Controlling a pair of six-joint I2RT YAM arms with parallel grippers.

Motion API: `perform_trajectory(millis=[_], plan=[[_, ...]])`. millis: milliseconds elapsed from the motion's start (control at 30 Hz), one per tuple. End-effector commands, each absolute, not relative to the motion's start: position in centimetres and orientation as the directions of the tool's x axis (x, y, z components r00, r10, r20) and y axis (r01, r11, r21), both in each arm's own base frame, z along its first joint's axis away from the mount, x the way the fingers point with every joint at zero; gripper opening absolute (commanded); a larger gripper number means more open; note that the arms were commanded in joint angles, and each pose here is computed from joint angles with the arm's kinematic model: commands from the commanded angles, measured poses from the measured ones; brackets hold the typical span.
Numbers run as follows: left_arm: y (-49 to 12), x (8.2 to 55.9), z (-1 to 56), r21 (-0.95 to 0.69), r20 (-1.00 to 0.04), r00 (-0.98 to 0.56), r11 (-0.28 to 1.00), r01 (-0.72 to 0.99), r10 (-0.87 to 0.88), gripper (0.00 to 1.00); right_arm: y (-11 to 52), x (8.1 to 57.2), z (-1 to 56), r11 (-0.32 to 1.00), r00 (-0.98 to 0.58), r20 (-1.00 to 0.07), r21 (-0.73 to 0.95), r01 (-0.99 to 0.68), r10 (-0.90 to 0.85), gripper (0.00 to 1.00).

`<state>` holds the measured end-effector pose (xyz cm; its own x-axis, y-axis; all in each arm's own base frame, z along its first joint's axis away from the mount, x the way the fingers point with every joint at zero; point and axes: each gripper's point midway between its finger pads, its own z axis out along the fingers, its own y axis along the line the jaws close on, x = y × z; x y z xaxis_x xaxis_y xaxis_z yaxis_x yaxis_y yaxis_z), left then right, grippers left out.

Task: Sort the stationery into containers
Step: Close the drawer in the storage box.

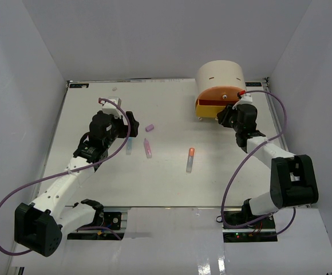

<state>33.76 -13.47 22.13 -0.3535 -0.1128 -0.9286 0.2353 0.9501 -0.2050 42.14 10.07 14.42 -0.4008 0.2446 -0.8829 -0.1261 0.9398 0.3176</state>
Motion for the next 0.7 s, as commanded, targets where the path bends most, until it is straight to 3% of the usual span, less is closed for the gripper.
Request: perform_trajectory(millis=[0, 333, 667], plan=[[-13.1, 33.9, 22.4, -0.205, -0.932, -0.342, 0.952, 0.226, -0.119, 0.98, 10.7, 45.0, 19.7, 0.926, -0.227, -0.929, 0.334, -0.178, 0.292, 0.34], [-13.3, 33.8, 22.3, -0.206, -0.932, -0.344, 0.950, 0.234, -0.117, 0.98, 10.4, 46.6, 19.7, 0.926, -0.189, -0.930, 0.344, -0.153, 0.314, 0.57], [-13.5, 33.8, 22.3, -0.213, -0.930, -0.347, 0.947, 0.241, -0.121, 0.98, 11.1, 46.6, 18.9, 0.916, -0.183, -0.928, 0.358, -0.181, 0.326, 0.73]])
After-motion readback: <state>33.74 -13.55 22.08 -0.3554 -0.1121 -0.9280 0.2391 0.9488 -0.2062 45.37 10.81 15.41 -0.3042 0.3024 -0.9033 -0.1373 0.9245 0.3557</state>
